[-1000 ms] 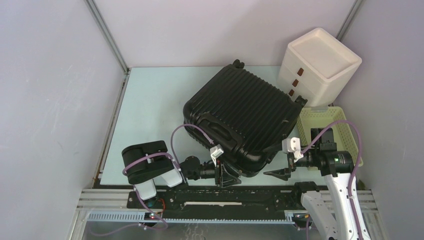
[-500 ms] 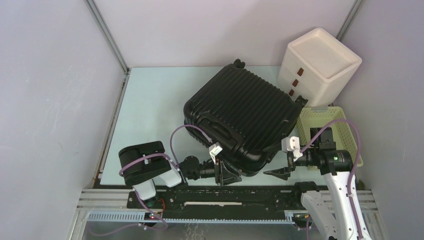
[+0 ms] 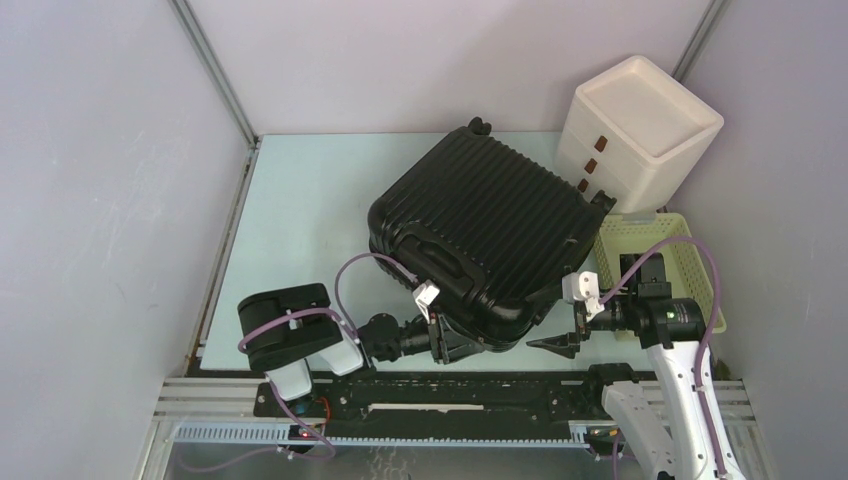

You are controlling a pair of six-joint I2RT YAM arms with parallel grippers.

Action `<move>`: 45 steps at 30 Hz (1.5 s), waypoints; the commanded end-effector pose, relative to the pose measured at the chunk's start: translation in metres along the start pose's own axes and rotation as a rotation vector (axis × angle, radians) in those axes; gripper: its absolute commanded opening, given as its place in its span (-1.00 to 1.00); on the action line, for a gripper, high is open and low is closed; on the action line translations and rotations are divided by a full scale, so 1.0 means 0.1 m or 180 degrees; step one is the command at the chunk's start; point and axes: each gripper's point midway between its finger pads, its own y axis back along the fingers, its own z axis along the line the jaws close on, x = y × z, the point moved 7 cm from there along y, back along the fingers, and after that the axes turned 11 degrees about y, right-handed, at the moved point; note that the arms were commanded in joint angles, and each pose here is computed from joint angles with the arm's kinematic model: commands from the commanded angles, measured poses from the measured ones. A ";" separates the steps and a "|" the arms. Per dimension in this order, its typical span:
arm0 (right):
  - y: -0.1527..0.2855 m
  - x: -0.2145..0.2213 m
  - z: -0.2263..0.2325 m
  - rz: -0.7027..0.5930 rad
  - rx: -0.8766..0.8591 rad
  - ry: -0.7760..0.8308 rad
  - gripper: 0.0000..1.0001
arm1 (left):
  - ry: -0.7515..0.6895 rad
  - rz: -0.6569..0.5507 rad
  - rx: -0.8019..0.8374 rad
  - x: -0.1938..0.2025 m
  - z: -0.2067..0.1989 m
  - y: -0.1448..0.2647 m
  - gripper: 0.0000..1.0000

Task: Open, take out, and arrange the luggage
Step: Grab the zipper of the luggage.

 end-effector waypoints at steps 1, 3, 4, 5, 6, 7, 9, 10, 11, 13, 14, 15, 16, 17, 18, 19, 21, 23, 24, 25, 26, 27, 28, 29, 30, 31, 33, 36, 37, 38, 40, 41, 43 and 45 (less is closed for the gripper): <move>-0.01 0.04 -0.01 0.0021 -0.0010 -0.0016 0.77 | 0.0110 -0.0266 0.0073 -0.12 -0.10 -0.03 -0.23; -0.01 0.05 -0.02 0.0024 -0.0008 -0.0013 0.77 | 0.0106 -0.0249 0.0093 -0.11 -0.12 -0.03 -0.28; -0.01 0.05 -0.01 0.0024 -0.0008 -0.0018 0.77 | 0.0098 -0.0238 0.0098 -0.10 -0.13 -0.03 -0.29; -0.01 0.05 -0.02 0.0029 -0.0008 -0.0023 0.77 | 0.0089 -0.0241 0.0108 -0.09 -0.14 -0.03 -0.31; -0.01 0.05 -0.02 0.0034 -0.0005 -0.0023 0.77 | 0.0081 -0.0247 0.0116 -0.09 -0.15 -0.03 -0.32; -0.01 0.05 -0.02 0.0035 -0.0002 -0.0022 0.77 | 0.0074 -0.0247 0.0121 -0.09 -0.15 -0.02 -0.34; -0.01 0.06 -0.03 0.0038 0.0000 -0.0021 0.77 | 0.0073 -0.0244 0.0134 -0.08 -0.17 -0.01 -0.36; -0.01 0.06 -0.03 0.0041 0.0002 -0.0024 0.77 | 0.0079 -0.0239 0.0134 -0.07 -0.17 0.00 -0.36; -0.01 0.06 -0.03 0.0044 0.0006 -0.0029 0.77 | 0.0087 -0.0249 0.0124 -0.07 -0.18 0.02 -0.34; -0.01 0.06 -0.03 0.0047 0.0006 -0.0027 0.77 | 0.0094 -0.0286 0.0090 -0.06 -0.17 0.05 -0.29; -0.01 0.06 -0.03 0.0049 0.0008 -0.0024 0.77 | 0.0095 -0.0304 0.0075 -0.05 -0.17 0.06 -0.27; -0.01 0.06 -0.03 0.0047 0.0005 -0.0030 0.77 | 0.0096 -0.0322 0.0062 -0.05 -0.17 0.07 -0.27; -0.01 0.06 -0.03 0.0047 0.0007 -0.0030 0.77 | 0.0100 -0.0330 0.0059 -0.05 -0.17 0.07 -0.26; -0.01 0.06 -0.03 0.0051 0.0009 -0.0031 0.77 | 0.0114 -0.0360 0.0033 -0.05 -0.17 0.08 -0.25; -0.01 0.06 -0.03 0.0054 0.0009 -0.0031 0.77 | 0.0138 -0.0377 -0.0005 -0.05 -0.15 0.08 -0.25; -0.01 0.07 -0.03 0.0058 0.0010 -0.0033 0.77 | 0.0162 -0.0388 -0.0025 -0.04 -0.14 0.09 -0.25; -0.01 0.07 -0.03 0.0059 0.0011 -0.0033 0.77 | 0.0206 -0.0451 -0.0094 -0.05 -0.11 0.10 -0.23; -0.01 0.07 -0.03 0.0061 0.0009 -0.0034 0.77 | 0.0218 -0.0474 -0.0127 -0.04 -0.11 0.10 -0.21; -0.01 0.07 -0.03 0.0060 0.0003 -0.0033 0.77 | 0.0219 -0.0466 -0.0133 -0.03 -0.11 0.09 -0.20; -0.01 0.07 -0.03 0.0065 0.0002 -0.0036 0.77 | 0.0215 -0.0453 -0.0138 -0.02 -0.11 0.08 -0.20; -0.01 0.07 -0.03 0.0069 0.0004 -0.0029 0.77 | 0.0208 -0.0449 -0.0133 -0.02 -0.11 0.06 -0.19; -0.01 0.08 -0.03 0.0070 0.0002 -0.0033 0.77 | 0.0195 -0.0450 -0.0141 -0.01 -0.11 0.06 -0.18; -0.01 0.07 -0.03 0.0069 0.0001 -0.0030 0.77 | 0.0178 -0.0456 -0.0145 -0.01 -0.12 0.05 -0.18; -0.02 0.07 -0.03 0.0067 -0.0004 -0.0023 0.77 | 0.0160 -0.0465 -0.0154 -0.02 -0.12 0.05 -0.17; -0.02 0.07 -0.03 0.0067 -0.0004 -0.0026 0.77 | 0.0129 -0.0473 -0.0170 -0.02 -0.11 0.06 -0.16; -0.02 0.07 -0.02 0.0065 -0.0005 -0.0017 0.77 | 0.0097 -0.0494 -0.0180 -0.03 -0.12 0.06 -0.14; -0.02 0.07 -0.02 0.0064 -0.0008 -0.0017 0.77 | -0.0022 -0.0519 -0.0248 -0.04 -0.11 0.08 -0.12; -0.02 0.06 -0.02 0.0063 -0.0009 -0.0006 0.77 | -0.0365 -0.0520 -0.0378 -0.06 -0.08 0.11 -0.04; -0.02 0.06 -0.02 0.0063 -0.0008 -0.0001 0.77 | -0.0492 -0.0515 -0.0442 -0.07 -0.06 0.13 0.00; -0.02 0.06 -0.01 0.0063 -0.0008 -0.0002 0.77 | -0.0636 -0.0501 -0.0486 -0.08 -0.04 0.14 0.04; -0.01 0.06 -0.01 0.0068 -0.0005 0.0000 0.77 | -0.0892 -0.0443 -0.0498 -0.07 -0.03 0.18 0.11; -0.01 0.06 -0.01 0.0067 -0.0005 0.0008 0.77 | -0.1009 -0.0400 -0.0473 -0.06 -0.03 0.20 0.14; -0.01 0.06 -0.01 0.0067 -0.0005 0.0007 0.77 | -0.1211 -0.0294 -0.0432 -0.03 -0.02 0.21 0.17; -0.01 0.06 -0.01 0.0067 -0.0004 0.0013 0.77 | -0.1399 -0.0193 -0.0397 0.00 0.00 0.19 0.16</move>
